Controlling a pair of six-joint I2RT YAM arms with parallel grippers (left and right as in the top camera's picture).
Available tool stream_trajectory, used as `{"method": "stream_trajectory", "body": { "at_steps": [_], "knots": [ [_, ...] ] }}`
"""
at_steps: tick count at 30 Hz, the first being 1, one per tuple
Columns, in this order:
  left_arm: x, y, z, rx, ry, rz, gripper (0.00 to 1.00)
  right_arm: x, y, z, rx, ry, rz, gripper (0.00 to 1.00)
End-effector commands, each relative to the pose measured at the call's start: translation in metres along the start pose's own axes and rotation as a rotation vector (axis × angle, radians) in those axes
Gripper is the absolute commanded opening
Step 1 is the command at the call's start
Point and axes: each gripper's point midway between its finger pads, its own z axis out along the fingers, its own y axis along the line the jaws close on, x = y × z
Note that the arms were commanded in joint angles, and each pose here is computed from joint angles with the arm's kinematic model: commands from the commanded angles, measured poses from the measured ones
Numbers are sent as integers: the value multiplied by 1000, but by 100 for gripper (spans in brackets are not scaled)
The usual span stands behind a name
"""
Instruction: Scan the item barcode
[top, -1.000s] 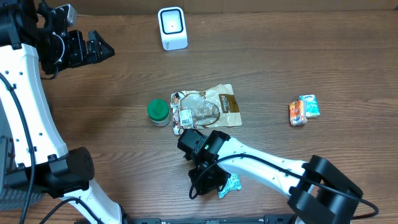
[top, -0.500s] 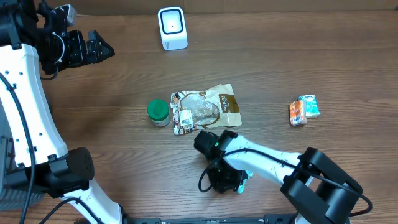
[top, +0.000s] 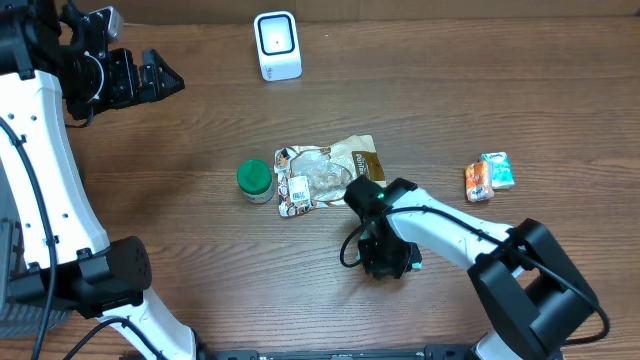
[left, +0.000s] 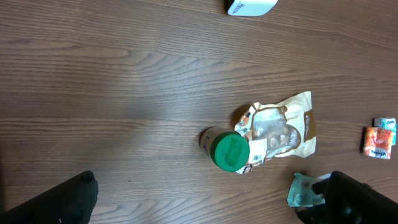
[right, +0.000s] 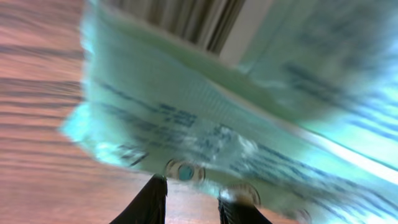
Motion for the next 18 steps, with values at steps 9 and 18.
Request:
{"method": "stream_trajectory", "body": {
  "at_steps": [9,18],
  "knots": [
    [0,-3,-4,-4,-10,30,100,-34,-52,-91,-209,-255,151,53],
    [0,-3,-4,-4,-10,30,100,-33,-76,-45,-400,-217,251,59]
  ]
}}
